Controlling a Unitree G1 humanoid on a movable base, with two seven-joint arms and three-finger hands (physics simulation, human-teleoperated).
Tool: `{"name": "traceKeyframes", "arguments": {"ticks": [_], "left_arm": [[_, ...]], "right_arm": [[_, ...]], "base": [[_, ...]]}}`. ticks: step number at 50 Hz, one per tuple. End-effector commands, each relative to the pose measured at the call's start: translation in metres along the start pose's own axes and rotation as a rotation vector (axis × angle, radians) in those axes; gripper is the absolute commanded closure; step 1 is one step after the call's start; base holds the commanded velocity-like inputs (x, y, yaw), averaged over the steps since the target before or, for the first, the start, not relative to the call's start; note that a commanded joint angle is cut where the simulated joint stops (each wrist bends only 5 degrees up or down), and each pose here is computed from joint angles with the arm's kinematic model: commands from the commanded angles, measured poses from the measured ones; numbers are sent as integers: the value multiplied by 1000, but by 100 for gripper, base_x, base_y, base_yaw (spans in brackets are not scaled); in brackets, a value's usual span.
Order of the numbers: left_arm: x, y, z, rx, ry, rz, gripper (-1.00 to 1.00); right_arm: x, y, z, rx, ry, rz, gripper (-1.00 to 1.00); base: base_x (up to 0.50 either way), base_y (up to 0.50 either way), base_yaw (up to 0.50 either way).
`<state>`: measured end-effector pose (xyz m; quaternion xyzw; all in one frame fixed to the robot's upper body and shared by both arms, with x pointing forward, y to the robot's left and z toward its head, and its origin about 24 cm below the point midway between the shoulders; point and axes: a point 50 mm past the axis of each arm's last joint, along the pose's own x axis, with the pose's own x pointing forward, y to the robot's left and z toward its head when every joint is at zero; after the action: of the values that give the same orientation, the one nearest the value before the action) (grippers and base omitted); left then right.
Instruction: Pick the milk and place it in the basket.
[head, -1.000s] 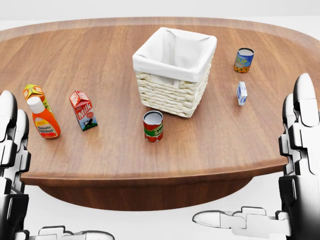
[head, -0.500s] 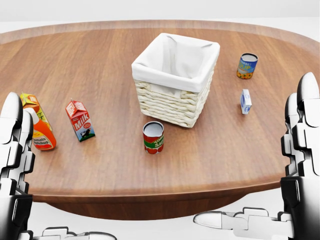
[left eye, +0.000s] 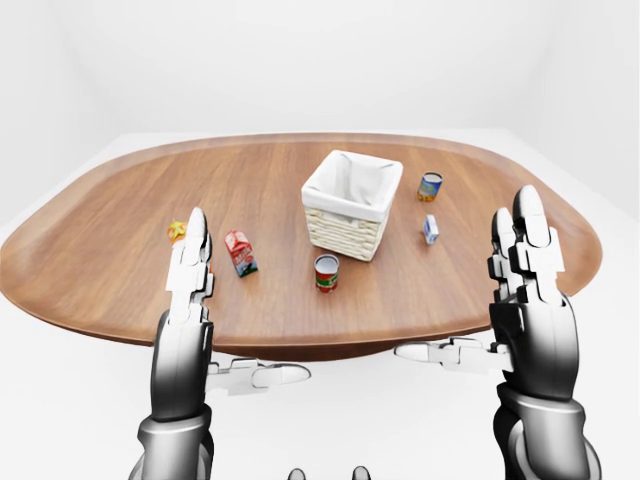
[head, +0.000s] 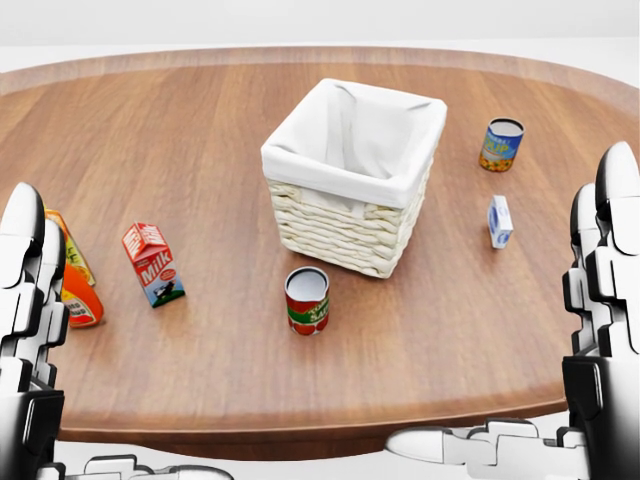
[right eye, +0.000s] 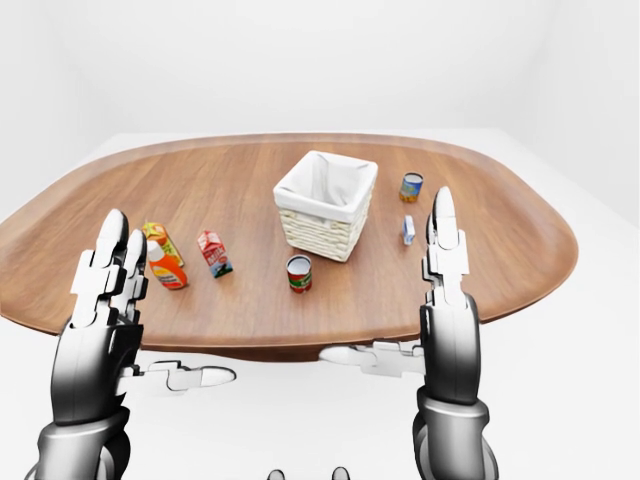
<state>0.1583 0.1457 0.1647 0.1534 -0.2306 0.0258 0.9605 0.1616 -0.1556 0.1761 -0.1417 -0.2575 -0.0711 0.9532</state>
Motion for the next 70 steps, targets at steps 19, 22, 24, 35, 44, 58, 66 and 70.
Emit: {"name": "traceKeyframes", "arguments": {"ticks": [19, 22, 24, 35, 44, 58, 66, 70], "left_arm": [[2, -3, 5, 14, -19, -15, -100], [3, 0, 3, 21, -14, 8, -100], [2, 0, 0, 23, -3, 8, -100], [1, -2, 6, 5, -23, -8, -100], [2, -2, 13, 15, -57, -10, -100], [1, -3, 9, 16, -45, -14, -100], [0, -4, 8, 16, -45, -14, -100], [0, -4, 9, 12, -47, -14, -100]], "right_arm": [[-1, -1, 5, 2, -19, 6, -100], [-1, -1, 4, 2, -13, 7, -100], [-1, -2, 5, 1, -15, 8, -100], [-1, -2, 5, 3, -19, 10, -100], [-1, -2, 6, 6, -23, 9, -100], [-1, -1, 6, 12, -23, 14, -100], [-1, -1, 4, 12, -14, 13, -100], [0, -3, 7, 11, -29, 8, -100]], "base": [[16, 0, 0], [16, 0, 0], [16, 0, 0], [16, 0, 0], [16, 0, 0], [16, 0, 0], [16, 0, 0], [16, 0, 0]]}}
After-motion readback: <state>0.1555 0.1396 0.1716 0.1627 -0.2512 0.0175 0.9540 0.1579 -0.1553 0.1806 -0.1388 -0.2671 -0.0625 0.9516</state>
